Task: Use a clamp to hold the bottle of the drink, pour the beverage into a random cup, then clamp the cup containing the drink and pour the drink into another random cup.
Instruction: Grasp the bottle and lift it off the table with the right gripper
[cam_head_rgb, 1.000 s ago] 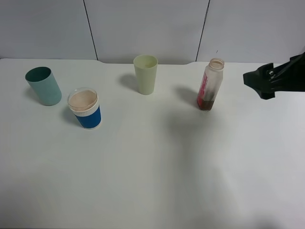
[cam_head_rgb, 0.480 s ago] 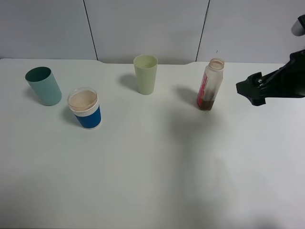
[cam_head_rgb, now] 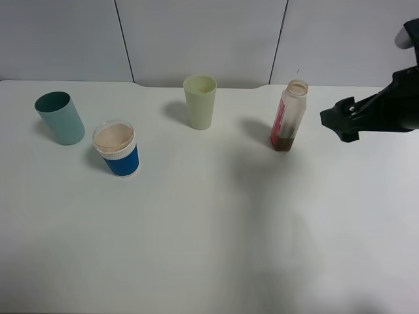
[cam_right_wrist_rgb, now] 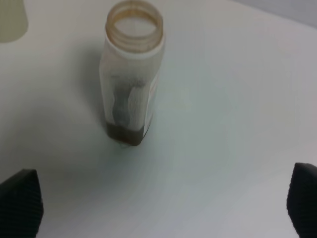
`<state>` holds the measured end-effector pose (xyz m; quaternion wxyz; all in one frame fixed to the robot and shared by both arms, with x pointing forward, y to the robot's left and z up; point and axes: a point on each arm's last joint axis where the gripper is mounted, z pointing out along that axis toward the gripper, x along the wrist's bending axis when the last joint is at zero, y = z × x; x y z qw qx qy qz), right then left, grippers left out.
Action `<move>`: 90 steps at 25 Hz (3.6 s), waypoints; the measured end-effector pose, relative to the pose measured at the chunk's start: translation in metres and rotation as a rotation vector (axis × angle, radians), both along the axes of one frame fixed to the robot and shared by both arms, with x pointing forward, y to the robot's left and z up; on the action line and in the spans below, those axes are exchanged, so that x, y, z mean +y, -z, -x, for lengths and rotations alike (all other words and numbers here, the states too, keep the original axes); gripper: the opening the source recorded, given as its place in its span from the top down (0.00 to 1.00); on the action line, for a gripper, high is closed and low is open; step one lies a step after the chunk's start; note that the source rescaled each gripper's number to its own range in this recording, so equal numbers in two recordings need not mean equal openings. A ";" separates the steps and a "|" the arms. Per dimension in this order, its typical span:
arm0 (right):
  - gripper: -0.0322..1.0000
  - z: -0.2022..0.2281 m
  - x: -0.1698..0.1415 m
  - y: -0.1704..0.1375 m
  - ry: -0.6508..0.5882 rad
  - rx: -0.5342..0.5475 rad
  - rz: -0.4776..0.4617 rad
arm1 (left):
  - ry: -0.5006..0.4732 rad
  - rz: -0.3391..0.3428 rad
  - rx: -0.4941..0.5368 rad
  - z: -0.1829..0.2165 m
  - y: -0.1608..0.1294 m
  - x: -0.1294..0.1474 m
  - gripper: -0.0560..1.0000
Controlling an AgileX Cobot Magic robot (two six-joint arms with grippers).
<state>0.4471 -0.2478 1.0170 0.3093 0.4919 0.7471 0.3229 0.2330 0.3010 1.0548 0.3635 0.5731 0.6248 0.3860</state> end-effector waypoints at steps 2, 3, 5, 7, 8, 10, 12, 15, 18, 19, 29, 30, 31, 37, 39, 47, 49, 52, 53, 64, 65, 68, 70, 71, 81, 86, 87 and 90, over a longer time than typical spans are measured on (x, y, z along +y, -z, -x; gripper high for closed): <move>0.00 -0.007 0.002 0.009 0.007 0.028 -0.007 | 0.000 0.000 0.000 0.000 0.000 0.000 0.00; 0.00 -0.010 0.003 0.014 0.009 0.041 -0.008 | 0.000 0.000 0.000 0.000 0.000 0.000 0.00; 0.00 -0.016 0.004 0.022 0.012 0.064 -0.010 | 0.000 0.000 0.000 0.000 0.000 0.000 0.00; 0.00 -0.020 0.006 0.029 0.012 0.078 -0.010 | 0.000 0.000 0.000 0.000 0.000 0.000 0.00; 0.00 -0.022 0.006 0.032 0.014 0.084 -0.012 | 0.000 0.000 0.000 0.000 0.000 0.000 0.00; 0.00 -0.026 0.008 0.039 0.019 0.092 -0.023 | 0.000 0.000 0.000 0.000 0.000 0.000 0.00; 0.00 -0.031 0.009 0.044 0.026 0.093 -0.037 | 0.000 0.000 0.000 0.000 0.000 0.000 0.00; 0.00 -0.038 0.012 0.052 0.027 0.080 -0.050 | 0.000 0.000 0.000 0.000 0.000 0.000 0.00; 0.00 -0.044 0.014 0.060 0.026 0.072 -0.057 | 0.000 0.000 0.000 0.000 0.000 0.000 0.00; 0.00 -0.046 0.014 0.063 0.027 0.074 -0.059 | 0.000 0.000 0.000 0.000 0.000 0.000 0.00; 0.00 -0.058 0.017 0.088 0.034 0.084 -0.072 | 0.000 0.000 0.000 0.000 0.000 0.000 0.00; 0.00 -0.058 0.018 0.090 0.033 0.084 -0.072 | 0.000 0.000 0.000 0.000 0.000 0.000 0.00; 0.00 -0.059 0.018 0.092 0.033 0.082 -0.073 | 0.000 0.000 0.000 0.000 0.000 0.000 0.00; 0.00 -0.061 0.018 0.097 0.032 0.084 -0.073 | 0.000 0.000 0.000 0.000 0.000 0.000 0.00; 0.00 -0.062 0.019 0.096 0.032 0.080 -0.075 | 0.000 0.000 0.000 0.000 0.000 0.000 0.00; 0.00 -0.049 0.016 0.101 0.021 -0.046 -0.120 | 0.000 0.000 0.000 0.000 0.000 0.000 0.00; 0.00 -0.043 0.014 0.103 0.030 -0.076 -0.136 | 0.000 0.000 0.000 0.000 0.000 0.000 0.00; 0.00 -0.034 0.010 0.106 0.063 -0.103 -0.158 | 0.000 0.000 0.000 0.000 0.000 0.000 0.00; 0.00 -0.033 0.009 0.108 0.074 -0.107 -0.163 | 0.000 0.000 0.000 0.000 0.000 0.000 0.00; 0.00 -0.039 0.008 0.141 0.107 -0.108 -0.165 | 0.000 0.000 0.000 0.000 0.000 0.000 0.00; 0.00 -0.040 0.008 0.143 0.107 -0.110 -0.165 | 0.000 0.000 0.000 0.000 0.000 0.000 0.00; 0.00 -0.041 0.009 0.144 0.104 -0.138 -0.170 | 0.000 0.000 0.000 0.000 0.000 0.000 0.00; 0.00 -0.042 0.009 0.141 0.100 -0.169 -0.169 | 0.000 0.000 0.000 0.000 0.000 0.000 0.00; 0.00 -0.043 0.008 0.140 0.098 -0.185 -0.167 | 0.000 0.000 0.000 0.000 0.000 0.000 0.00; 0.00 -0.046 0.006 0.149 0.103 -0.240 -0.122 | 0.000 0.000 0.000 0.000 0.000 0.000 0.00; 0.00 -0.051 0.010 0.164 0.071 -0.203 -0.112 | 0.000 0.000 0.000 0.000 0.000 0.000 0.00; 0.00 -0.054 0.011 0.165 0.068 -0.205 -0.113 | 0.000 0.000 0.000 0.000 0.000 0.000 0.00; 0.00 -0.064 0.014 0.162 0.065 -0.237 -0.122 | 0.000 0.000 0.000 0.000 0.000 0.000 0.00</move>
